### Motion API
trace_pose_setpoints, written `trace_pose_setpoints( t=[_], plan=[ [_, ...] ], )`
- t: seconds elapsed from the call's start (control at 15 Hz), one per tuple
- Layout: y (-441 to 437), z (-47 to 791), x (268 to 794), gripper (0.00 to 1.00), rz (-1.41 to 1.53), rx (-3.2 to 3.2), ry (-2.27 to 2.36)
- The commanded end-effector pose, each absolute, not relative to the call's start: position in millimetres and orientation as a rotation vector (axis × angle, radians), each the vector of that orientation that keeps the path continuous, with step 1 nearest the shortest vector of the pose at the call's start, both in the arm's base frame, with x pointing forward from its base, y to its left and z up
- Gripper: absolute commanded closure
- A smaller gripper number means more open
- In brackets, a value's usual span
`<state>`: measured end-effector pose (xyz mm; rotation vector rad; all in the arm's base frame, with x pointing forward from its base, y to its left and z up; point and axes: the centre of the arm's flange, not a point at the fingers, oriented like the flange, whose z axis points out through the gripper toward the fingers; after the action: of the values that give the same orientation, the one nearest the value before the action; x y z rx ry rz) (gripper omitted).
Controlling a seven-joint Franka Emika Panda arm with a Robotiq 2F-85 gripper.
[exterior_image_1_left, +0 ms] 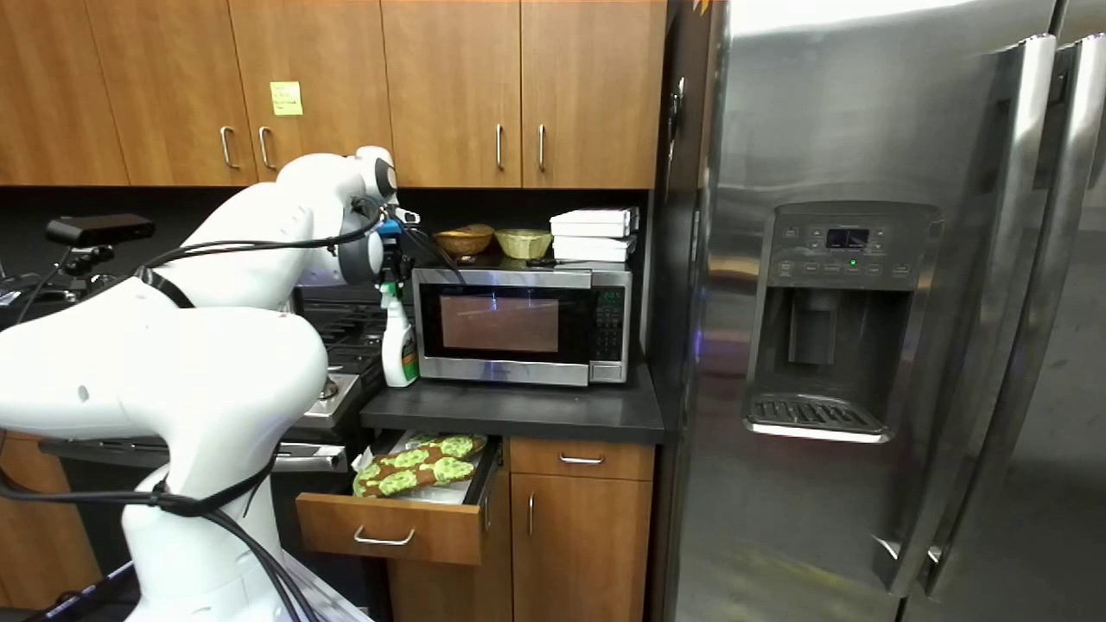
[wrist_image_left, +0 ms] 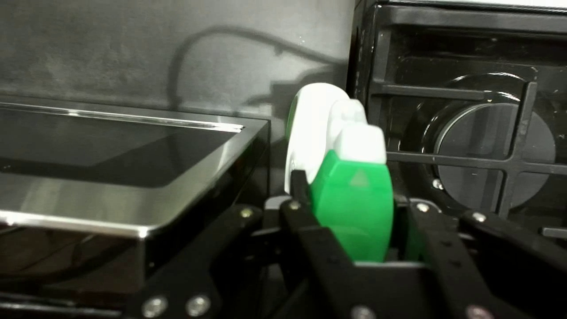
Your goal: Move the spray bottle to the left.
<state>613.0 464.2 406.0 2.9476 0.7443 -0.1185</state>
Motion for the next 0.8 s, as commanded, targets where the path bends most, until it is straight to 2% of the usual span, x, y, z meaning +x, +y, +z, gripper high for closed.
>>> trace_pose_setpoints(
  t=[0.0, 0.73],
  plan=[
    [471.5, 427.0, 608.1, 0.85, -0.15, 2.944, 0.691],
    [464.9, 434.3, 587.5, 0.85, -0.153, 2.938, 0.614]
  ],
)
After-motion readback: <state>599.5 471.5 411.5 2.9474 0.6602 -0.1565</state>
